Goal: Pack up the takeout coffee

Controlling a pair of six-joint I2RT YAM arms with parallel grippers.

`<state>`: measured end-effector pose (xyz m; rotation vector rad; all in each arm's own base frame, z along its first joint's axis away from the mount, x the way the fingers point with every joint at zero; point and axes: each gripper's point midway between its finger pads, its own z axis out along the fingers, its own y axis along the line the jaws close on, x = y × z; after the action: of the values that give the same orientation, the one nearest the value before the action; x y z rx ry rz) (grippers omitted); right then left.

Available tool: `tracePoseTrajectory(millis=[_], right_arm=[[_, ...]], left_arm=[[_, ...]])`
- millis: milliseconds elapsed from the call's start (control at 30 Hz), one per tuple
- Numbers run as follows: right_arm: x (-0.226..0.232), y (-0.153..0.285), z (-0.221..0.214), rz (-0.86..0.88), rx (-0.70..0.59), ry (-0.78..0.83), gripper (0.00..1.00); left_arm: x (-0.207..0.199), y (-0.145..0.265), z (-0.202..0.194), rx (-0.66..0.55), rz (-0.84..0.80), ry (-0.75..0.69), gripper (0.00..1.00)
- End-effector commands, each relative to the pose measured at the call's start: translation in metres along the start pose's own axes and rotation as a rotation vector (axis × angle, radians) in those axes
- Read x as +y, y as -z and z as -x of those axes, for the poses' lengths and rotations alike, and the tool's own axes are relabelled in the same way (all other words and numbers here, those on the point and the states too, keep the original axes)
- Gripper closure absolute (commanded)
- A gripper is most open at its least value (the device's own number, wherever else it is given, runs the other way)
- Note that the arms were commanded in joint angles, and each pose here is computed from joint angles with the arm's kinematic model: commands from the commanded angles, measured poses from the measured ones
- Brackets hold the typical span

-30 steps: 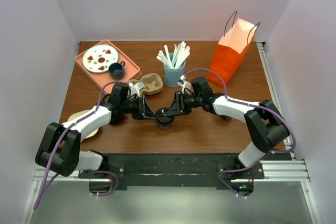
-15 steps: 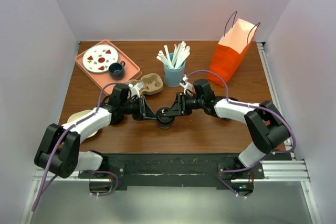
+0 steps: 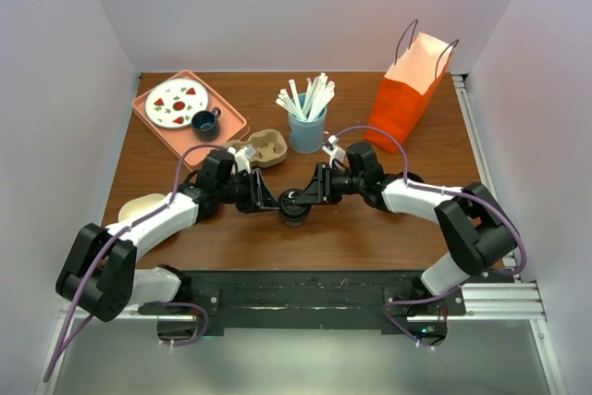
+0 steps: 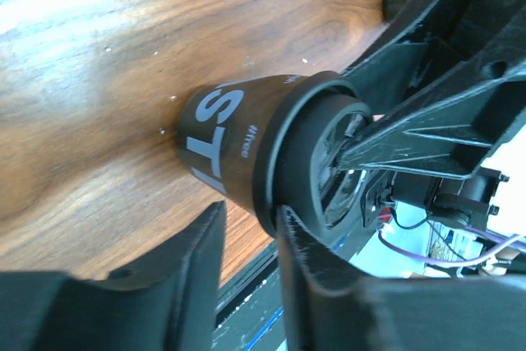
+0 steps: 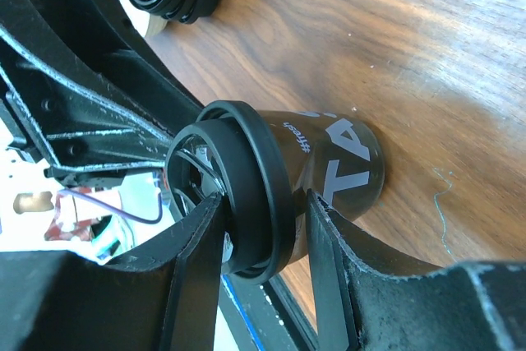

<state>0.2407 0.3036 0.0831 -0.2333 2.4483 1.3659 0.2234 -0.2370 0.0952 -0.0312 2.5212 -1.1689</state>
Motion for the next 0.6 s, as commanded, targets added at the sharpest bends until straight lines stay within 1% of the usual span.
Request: tracePoseTrajectory(millis=[0,100,133,267,367,433,567], right_arm=[[-0.074,0.002,-0.069,-0.321,0.144,-0.144,0.75],[-0.072,0.004,-0.066,-0.328,0.121,-0.166,0.75],[-0.071,0.004,-0.065,-0.326,0.115,-0.170,0.75],[-0.068,0.006,-0.062,-0.323,0.089,-0.183,0.75],[-0.063,0.007,-0.060,-0.311,0.076,-0.189,0.75],[-0.062,0.007,-0.059,-0.311,0.071,-0.195,0.75],[-0.061,0.008,-0.058,-0.312,0.064,-0.193,0.75]], left_arm=[[-0.009,-0.004,-0.019,0.059,-0.010,0.018,0.56],[-0.016,0.003,-0.015,0.030,-0.030,0.015,0.49],[-0.018,0.004,-0.015,0.023,-0.039,0.023,0.48],[-0.024,0.008,-0.017,0.005,-0.081,0.039,0.47],[-0.040,0.014,-0.013,-0.030,-0.166,0.022,0.46],[-0.044,0.016,-0.015,-0.033,-0.195,0.017,0.46],[-0.035,0.013,-0.018,-0.033,-0.167,0.026,0.48]])
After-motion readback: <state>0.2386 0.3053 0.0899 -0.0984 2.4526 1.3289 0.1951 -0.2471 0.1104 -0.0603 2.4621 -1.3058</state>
